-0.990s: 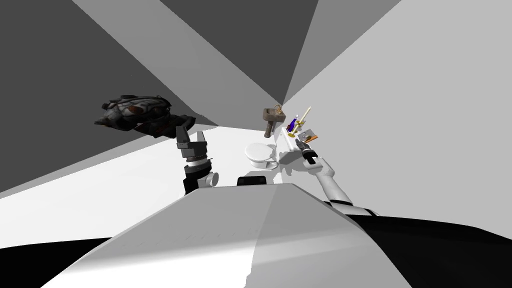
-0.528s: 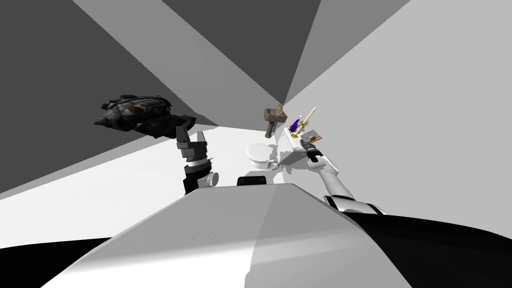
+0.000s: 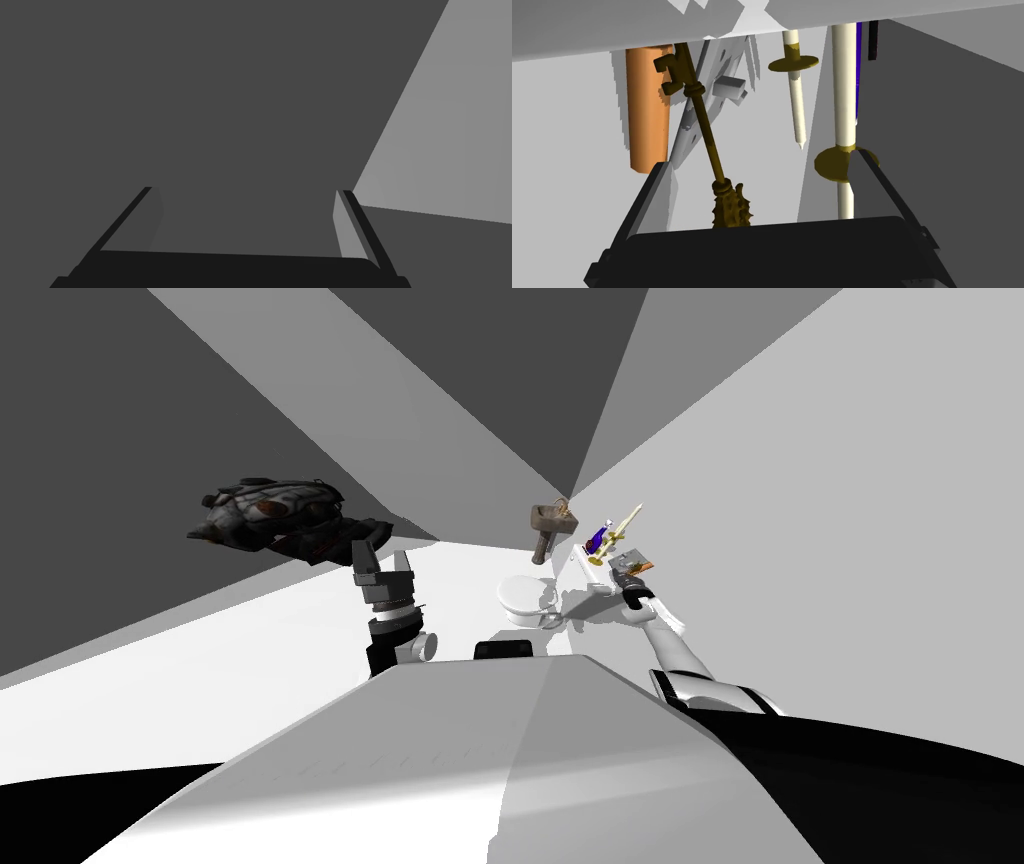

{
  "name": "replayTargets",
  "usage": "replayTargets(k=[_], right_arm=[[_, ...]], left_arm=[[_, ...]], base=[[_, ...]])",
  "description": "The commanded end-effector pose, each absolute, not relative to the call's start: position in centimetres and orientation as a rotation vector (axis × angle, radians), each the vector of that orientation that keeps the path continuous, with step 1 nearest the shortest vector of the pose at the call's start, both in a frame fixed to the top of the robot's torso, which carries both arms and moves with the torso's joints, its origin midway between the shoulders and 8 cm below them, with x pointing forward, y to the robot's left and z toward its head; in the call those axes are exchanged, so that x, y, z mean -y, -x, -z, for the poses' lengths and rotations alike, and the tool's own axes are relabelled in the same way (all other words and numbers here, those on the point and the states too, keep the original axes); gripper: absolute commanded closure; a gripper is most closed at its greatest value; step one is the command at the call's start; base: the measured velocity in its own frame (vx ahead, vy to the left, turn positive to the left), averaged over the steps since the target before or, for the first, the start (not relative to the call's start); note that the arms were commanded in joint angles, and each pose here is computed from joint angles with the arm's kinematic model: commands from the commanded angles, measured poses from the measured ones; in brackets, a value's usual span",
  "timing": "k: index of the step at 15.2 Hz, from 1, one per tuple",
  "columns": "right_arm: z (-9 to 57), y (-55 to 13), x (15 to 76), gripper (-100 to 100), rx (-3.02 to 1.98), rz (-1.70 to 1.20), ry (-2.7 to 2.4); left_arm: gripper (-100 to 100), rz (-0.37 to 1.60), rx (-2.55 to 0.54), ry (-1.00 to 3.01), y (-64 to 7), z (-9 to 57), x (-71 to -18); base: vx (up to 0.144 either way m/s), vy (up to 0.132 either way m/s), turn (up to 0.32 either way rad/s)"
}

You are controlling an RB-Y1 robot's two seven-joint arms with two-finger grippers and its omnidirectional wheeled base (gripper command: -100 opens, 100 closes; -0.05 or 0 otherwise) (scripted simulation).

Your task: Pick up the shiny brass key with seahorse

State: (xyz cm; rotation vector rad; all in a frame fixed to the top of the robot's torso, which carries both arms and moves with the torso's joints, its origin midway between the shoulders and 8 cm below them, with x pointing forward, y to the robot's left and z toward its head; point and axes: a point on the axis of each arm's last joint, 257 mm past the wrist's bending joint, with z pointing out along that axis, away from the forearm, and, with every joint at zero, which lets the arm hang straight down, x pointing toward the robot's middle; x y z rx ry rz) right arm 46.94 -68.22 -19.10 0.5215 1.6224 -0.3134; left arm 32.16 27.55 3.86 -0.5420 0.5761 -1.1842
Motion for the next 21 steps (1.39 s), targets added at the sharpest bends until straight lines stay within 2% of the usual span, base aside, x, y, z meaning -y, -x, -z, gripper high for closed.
replayTargets(k=[1,10,14,18,21], right_arm=[[19.2,-46.7,69.2,-100,-1.628,0.337,-0.532],[18.4,-43.7,76.7,-100,-1.638,0.563,-0.619],[18.3,-41.4,80.2,-100,-1.646,0.674,-0.678],[18.2,-40.5,81.4,-100,-1.648,0.716,-0.702],[17.1,-43.0,79.3,-100,-1.631,0.685,-0.673]], left_arm=[[0,1.184,-0.576,0.542,-32.2,-3.9,-27.6],[0,1.184,-0.576,0.542,-32.2,-3.9,-27.6],[0,1.184,-0.576,0.542,-32.2,-3.9,-27.6],[0,1.184,-0.576,0.542,-32.2,-3.9,-27.6],[0,1.184,-0.576,0.542,-32.2,-3.9,-27.6]], base=[[0.026,0.052,-0.004],[0.039,0.080,0.000],[0.068,0.135,0.000],[0.042,0.071,0.002],[0.027,-0.019,-0.147]])
